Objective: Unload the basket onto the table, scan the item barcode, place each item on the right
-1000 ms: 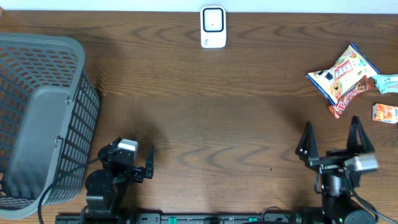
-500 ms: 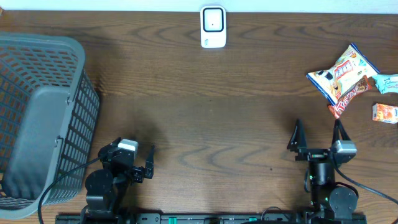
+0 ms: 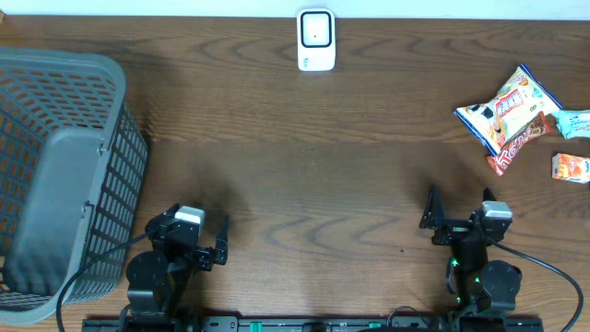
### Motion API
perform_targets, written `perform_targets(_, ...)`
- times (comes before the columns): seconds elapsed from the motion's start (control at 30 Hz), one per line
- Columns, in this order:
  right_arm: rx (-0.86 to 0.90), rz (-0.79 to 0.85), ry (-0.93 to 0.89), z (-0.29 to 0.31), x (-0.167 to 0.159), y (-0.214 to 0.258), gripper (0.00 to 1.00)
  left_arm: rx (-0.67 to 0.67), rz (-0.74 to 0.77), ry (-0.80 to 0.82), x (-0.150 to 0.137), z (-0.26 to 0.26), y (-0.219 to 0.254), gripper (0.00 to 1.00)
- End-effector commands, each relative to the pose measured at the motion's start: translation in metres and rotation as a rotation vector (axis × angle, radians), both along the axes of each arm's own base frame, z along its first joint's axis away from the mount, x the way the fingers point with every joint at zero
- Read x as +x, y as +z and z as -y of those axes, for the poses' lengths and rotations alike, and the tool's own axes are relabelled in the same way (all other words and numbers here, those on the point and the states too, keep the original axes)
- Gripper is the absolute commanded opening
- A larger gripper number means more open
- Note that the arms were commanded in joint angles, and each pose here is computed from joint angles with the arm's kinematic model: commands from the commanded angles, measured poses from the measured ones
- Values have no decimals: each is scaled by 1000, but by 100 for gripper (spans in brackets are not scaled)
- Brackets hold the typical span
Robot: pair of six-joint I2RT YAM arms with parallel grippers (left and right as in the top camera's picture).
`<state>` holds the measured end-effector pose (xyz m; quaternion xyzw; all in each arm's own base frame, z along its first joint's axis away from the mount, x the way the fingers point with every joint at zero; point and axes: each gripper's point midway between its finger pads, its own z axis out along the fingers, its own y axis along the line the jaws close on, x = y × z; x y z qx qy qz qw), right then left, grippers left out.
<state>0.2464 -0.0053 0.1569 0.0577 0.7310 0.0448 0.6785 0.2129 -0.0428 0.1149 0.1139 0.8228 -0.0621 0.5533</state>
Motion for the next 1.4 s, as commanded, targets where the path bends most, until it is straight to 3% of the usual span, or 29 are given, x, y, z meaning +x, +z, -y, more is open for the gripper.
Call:
perform_targets(0.0, -26, -2, -5, 1, 0, -1, 99, 15, -25, -5, -2, 0, -9, 98)
perform_targets(1.23, -26, 0, -6, 1, 0, 0, 99, 21, -27, 4, -2, -2, -10, 98)
perform_targets(1.37, -26, 0, -6, 1, 0, 0, 99, 26, 31, 23, 5, -5, 0, 98)
